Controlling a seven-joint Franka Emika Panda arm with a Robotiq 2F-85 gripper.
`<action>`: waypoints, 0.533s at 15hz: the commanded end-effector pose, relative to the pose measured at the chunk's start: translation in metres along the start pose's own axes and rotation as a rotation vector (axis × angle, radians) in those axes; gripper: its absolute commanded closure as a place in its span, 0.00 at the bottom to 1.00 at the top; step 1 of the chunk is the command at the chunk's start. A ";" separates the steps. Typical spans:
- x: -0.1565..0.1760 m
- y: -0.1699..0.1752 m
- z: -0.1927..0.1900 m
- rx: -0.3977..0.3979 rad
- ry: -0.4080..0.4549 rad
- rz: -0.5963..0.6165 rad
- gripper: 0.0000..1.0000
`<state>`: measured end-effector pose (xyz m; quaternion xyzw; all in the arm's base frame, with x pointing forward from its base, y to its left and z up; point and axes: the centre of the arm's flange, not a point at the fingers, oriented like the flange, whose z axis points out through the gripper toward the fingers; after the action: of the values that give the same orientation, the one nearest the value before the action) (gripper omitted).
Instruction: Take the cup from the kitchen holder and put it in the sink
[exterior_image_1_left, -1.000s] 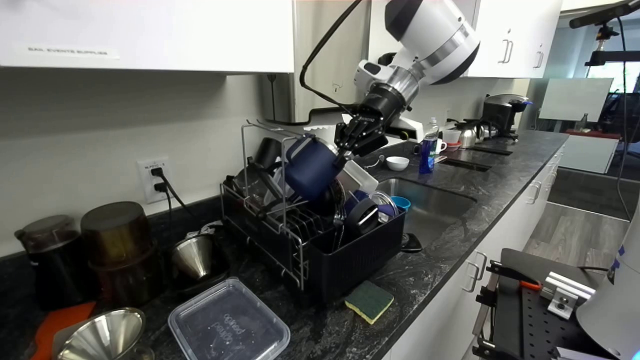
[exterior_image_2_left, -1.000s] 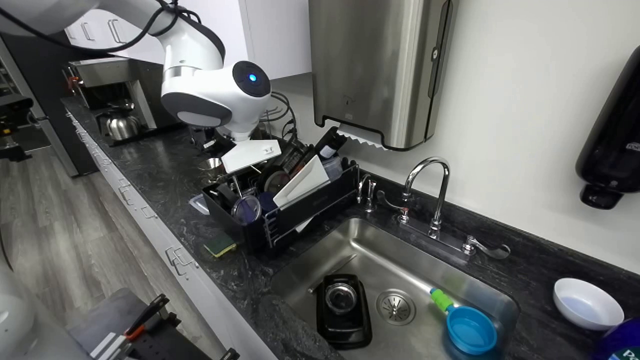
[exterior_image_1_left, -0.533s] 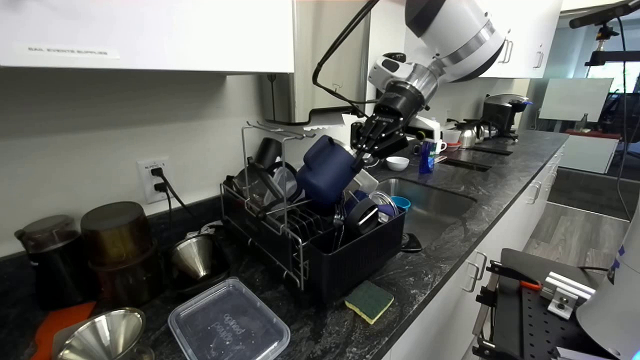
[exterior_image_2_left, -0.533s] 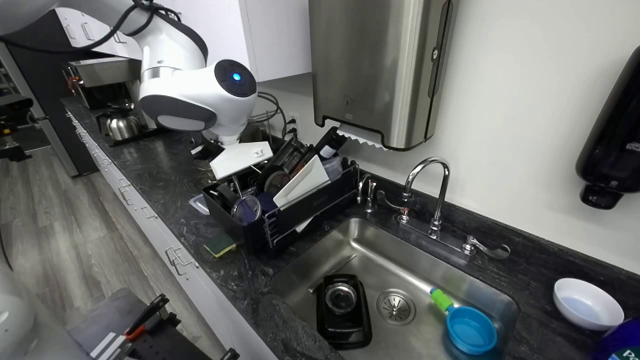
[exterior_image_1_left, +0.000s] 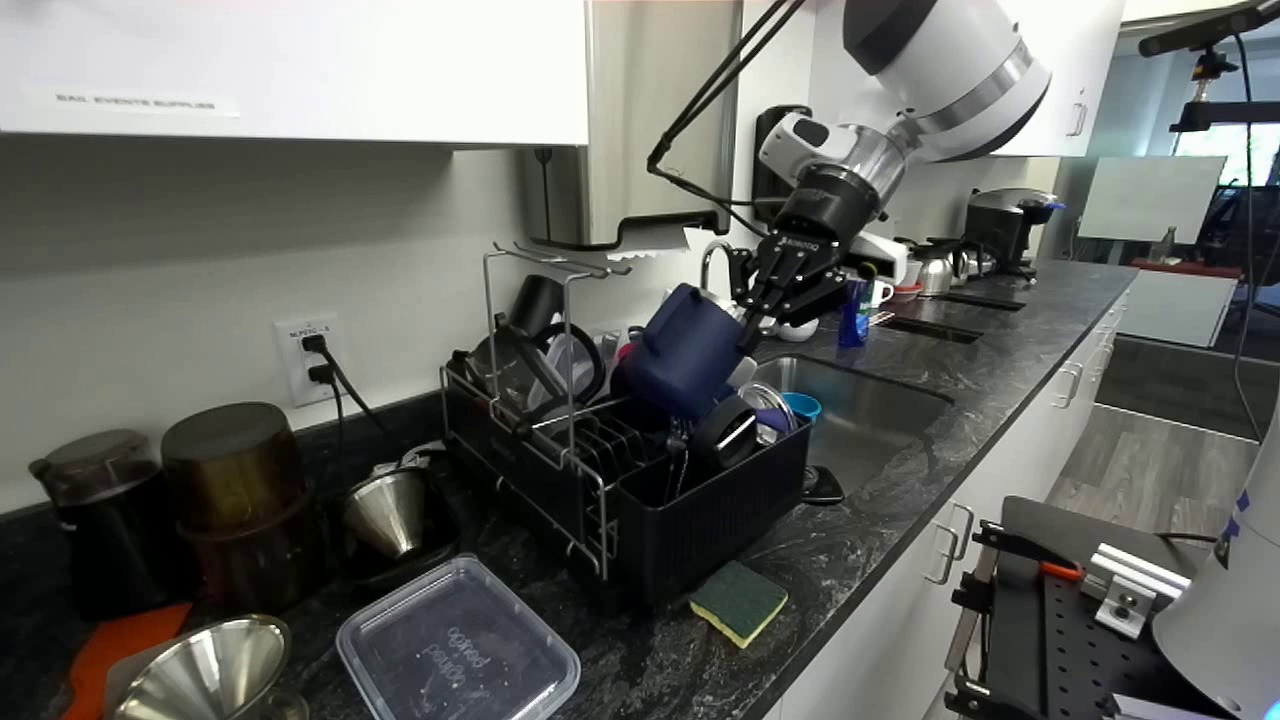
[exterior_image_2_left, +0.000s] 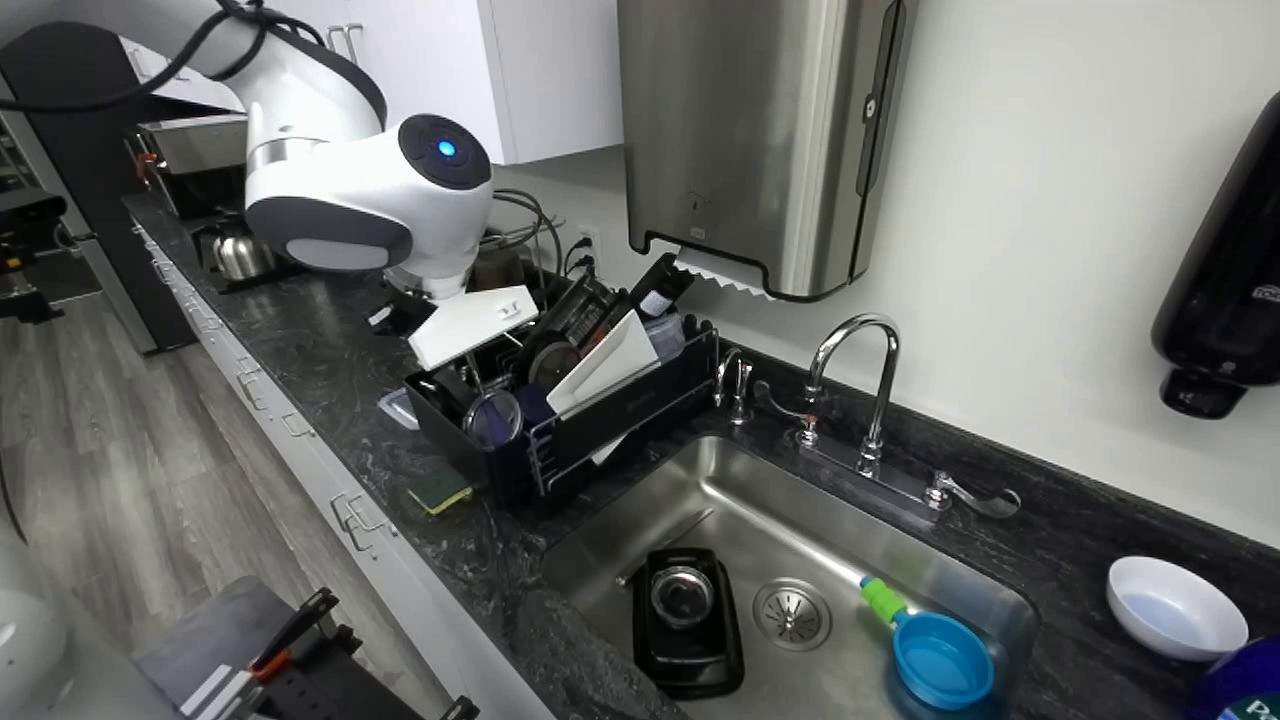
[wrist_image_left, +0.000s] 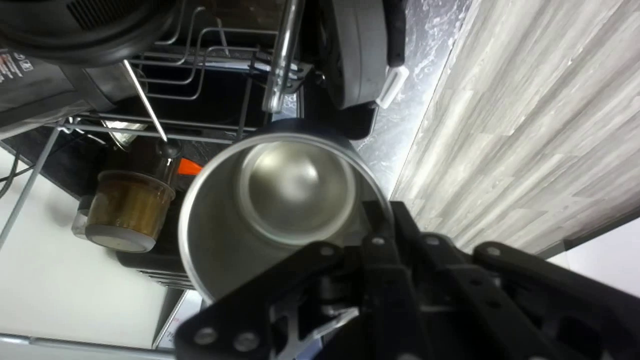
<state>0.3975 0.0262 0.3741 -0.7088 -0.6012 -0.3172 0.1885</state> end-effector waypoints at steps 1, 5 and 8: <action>-0.004 -0.011 -0.028 -0.066 -0.096 -0.030 0.98; -0.007 -0.013 -0.060 -0.120 -0.193 -0.020 0.98; -0.008 -0.015 -0.073 -0.141 -0.233 -0.007 0.98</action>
<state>0.3769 -0.0189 0.4109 -0.7413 -0.6026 -0.2825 0.0873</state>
